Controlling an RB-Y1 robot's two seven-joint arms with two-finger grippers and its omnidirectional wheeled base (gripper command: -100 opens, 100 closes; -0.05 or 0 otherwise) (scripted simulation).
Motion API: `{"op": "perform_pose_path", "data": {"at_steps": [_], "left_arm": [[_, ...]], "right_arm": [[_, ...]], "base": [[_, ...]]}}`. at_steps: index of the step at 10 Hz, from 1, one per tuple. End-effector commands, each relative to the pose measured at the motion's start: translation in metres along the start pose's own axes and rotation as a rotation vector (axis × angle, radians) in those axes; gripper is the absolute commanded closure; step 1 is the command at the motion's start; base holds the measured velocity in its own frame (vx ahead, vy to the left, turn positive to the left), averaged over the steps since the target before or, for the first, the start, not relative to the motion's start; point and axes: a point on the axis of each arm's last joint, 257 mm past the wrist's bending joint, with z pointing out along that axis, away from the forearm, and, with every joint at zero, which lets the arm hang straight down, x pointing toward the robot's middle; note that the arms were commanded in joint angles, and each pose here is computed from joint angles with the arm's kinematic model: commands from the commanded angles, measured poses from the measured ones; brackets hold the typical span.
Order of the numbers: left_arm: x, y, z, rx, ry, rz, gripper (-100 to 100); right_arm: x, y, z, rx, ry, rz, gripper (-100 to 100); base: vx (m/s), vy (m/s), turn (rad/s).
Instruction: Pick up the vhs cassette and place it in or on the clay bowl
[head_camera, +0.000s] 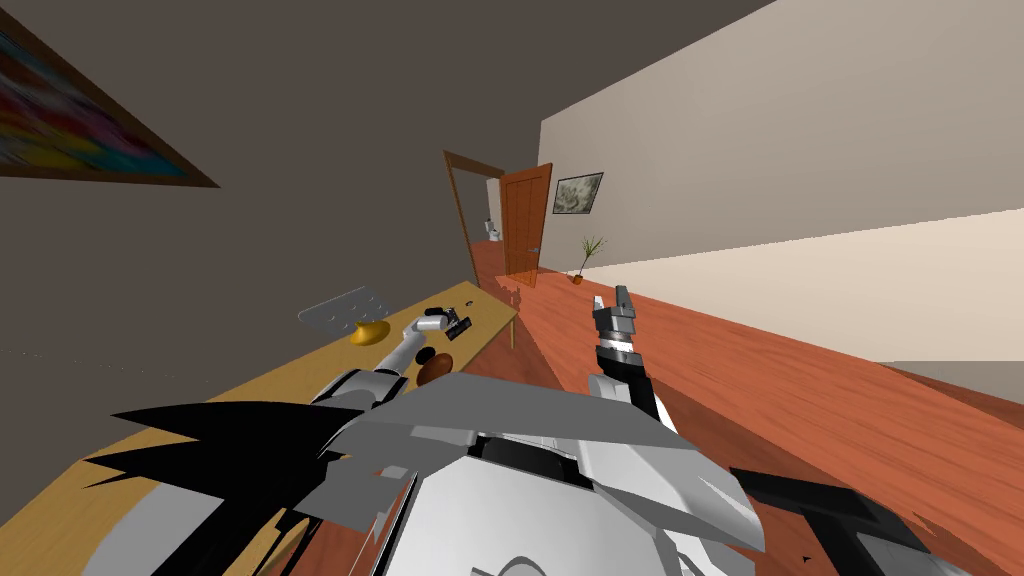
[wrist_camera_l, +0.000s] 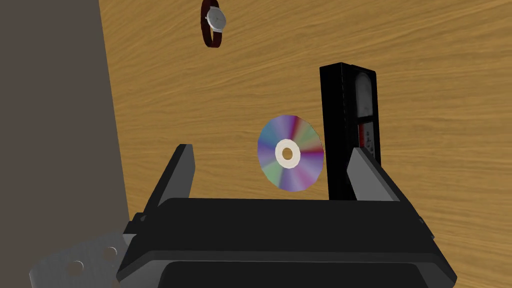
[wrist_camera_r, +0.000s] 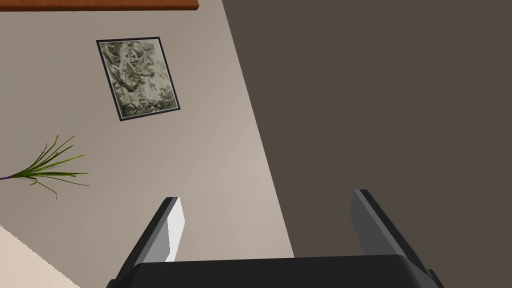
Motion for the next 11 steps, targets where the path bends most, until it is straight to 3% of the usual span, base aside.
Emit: {"op": "perform_pose_path", "data": {"at_steps": [1,6,11], "left_arm": [[-0.01,0.011,0.003,-0.026,-0.027,-0.011,-100],[-0.054,0.032,0.008,-0.176,-0.148,-0.132,-100],[-0.089,0.06,0.0,-0.304,-0.248,-0.218,-100]], "right_arm": [[0.0,0.0,0.0,0.0,0.0,0.0,0],[0.0,0.0,0.0,0.0,0.0,0.0,0],[0.0,0.0,0.0,0.0,0.0,0.0,0]], "base": [[0.006,0.006,0.009],[0.014,0.011,-0.104],[0.017,0.017,-0.082]]}}
